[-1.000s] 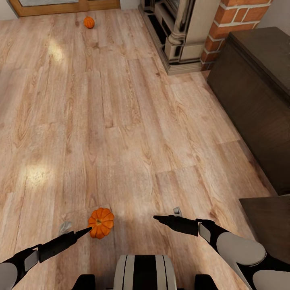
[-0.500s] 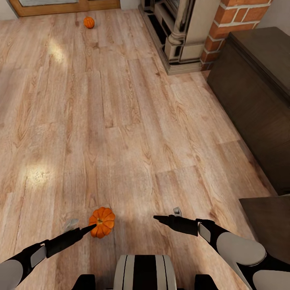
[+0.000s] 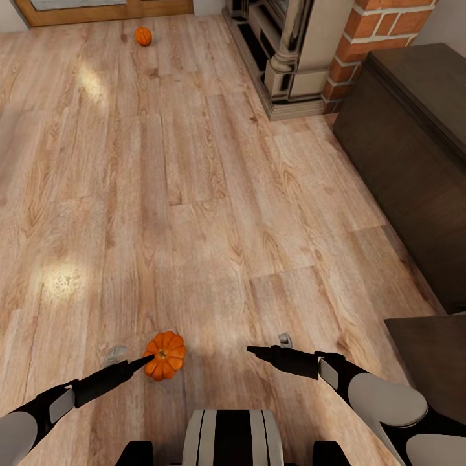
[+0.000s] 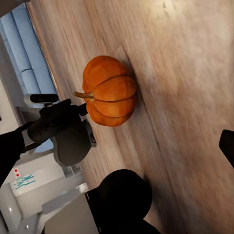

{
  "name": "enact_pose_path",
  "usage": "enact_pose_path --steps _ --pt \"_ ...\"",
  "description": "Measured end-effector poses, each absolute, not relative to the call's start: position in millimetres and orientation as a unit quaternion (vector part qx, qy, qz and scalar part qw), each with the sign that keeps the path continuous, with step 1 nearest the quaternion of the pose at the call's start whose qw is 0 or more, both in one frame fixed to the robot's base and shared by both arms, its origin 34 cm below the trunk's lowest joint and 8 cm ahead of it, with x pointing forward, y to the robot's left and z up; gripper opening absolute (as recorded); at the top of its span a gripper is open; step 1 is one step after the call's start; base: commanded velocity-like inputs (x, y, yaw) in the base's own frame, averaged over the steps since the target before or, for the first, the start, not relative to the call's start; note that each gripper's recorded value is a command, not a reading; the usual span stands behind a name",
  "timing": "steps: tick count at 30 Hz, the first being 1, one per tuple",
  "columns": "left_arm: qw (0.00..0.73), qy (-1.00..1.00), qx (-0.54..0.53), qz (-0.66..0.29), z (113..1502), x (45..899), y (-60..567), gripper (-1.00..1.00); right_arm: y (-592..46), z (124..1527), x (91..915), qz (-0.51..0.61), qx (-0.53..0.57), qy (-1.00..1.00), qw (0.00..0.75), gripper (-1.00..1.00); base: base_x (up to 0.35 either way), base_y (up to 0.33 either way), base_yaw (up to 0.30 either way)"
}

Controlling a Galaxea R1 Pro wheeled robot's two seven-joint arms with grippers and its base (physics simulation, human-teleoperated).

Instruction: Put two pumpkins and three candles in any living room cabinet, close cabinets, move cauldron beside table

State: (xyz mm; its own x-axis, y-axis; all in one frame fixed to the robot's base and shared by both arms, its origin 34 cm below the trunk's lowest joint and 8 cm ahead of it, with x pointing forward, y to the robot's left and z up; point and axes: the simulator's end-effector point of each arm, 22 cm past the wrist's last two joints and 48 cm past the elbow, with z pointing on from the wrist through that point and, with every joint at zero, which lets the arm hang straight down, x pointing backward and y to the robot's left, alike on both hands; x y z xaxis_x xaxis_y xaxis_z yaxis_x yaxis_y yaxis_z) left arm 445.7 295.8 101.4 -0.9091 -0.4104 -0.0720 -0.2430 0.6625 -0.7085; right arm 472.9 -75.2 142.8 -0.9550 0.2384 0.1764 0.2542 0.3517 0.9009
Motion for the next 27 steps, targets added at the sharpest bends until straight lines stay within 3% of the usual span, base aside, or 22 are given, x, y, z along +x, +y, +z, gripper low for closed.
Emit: enact_pose_path --steps 27 --pt "0.107 0.921 -0.188 -0.324 85.9 442.1 308.5 1.00 -75.1 143.2 473.0 -0.550 -0.150 -0.822 0.007 1.00 0.000 0.000 0.000"
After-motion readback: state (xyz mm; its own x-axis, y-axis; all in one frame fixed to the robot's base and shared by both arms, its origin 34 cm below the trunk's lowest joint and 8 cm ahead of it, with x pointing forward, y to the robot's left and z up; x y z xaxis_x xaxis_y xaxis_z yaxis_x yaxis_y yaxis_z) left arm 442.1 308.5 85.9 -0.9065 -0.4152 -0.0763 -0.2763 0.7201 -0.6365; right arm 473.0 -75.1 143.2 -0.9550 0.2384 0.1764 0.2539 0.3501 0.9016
